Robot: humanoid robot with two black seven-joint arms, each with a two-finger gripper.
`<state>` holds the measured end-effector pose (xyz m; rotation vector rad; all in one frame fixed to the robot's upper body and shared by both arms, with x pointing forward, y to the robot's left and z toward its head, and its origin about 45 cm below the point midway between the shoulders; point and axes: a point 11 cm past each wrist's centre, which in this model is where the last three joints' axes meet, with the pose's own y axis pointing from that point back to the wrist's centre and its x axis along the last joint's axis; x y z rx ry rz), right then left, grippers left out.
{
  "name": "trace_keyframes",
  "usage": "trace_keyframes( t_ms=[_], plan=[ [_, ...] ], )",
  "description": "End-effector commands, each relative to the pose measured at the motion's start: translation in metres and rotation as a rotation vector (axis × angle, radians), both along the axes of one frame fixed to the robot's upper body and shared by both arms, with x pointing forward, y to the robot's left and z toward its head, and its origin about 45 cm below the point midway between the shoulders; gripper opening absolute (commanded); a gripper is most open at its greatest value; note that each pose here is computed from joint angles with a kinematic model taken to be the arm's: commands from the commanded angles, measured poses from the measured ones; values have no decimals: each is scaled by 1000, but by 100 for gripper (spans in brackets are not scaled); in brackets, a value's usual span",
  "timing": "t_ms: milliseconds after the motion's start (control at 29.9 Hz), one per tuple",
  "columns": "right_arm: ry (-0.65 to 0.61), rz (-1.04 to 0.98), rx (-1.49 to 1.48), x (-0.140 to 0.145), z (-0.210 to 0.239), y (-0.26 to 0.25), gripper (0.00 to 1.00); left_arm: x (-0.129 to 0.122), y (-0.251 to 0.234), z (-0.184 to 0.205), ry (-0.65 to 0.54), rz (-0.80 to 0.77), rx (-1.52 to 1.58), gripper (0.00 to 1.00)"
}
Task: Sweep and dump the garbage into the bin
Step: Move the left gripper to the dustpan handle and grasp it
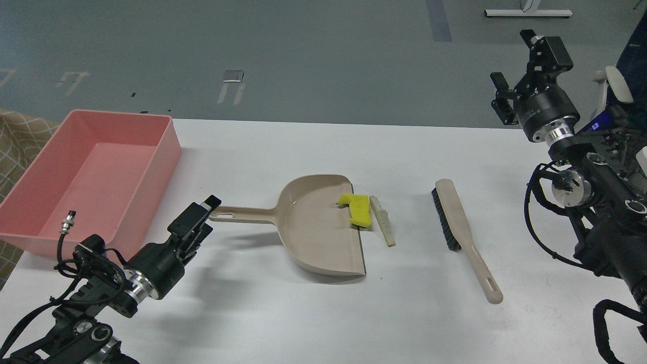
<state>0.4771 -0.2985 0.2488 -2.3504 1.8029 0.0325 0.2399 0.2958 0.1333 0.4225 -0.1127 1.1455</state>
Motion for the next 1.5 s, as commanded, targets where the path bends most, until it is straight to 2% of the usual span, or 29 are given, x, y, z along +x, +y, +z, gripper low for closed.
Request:
trace_keyframes(
  t_ms=[0,267,568,735,869,903,1103,1203,1337,1471],
  plan=[
    [0,-2,-1,0,0,-1,100,7,-12,-4,-8,-16,2,99],
    [0,-1,0,0,0,0,100,19,-20,-7,-19,-6,-13,99],
    [0,1,0,0,0,0,100,19,-31,-22,-7,-19,12,98],
    [-4,3,0,1,2,1,100,20,-33,-21,-15,-5,6,92],
    [-2,3,0,0,1,1,100,22,-32,-20,-25,2,10,74],
    [-2,3,0,0,1,1,100,22,-31,-21,-21,5,14,64],
    [-2,3,0,0,1,1,100,22,-27,-26,-14,14,25,50],
    [-3,4,0,0,2,1,100,23,-27,-26,-14,15,27,34],
    [-8,21,2,0,4,4,100,24,-28,-26,-14,10,30,0],
    [15,52,-65,-4,-3,3,100,25,-29,-26,-20,-4,45,0]
  ],
)
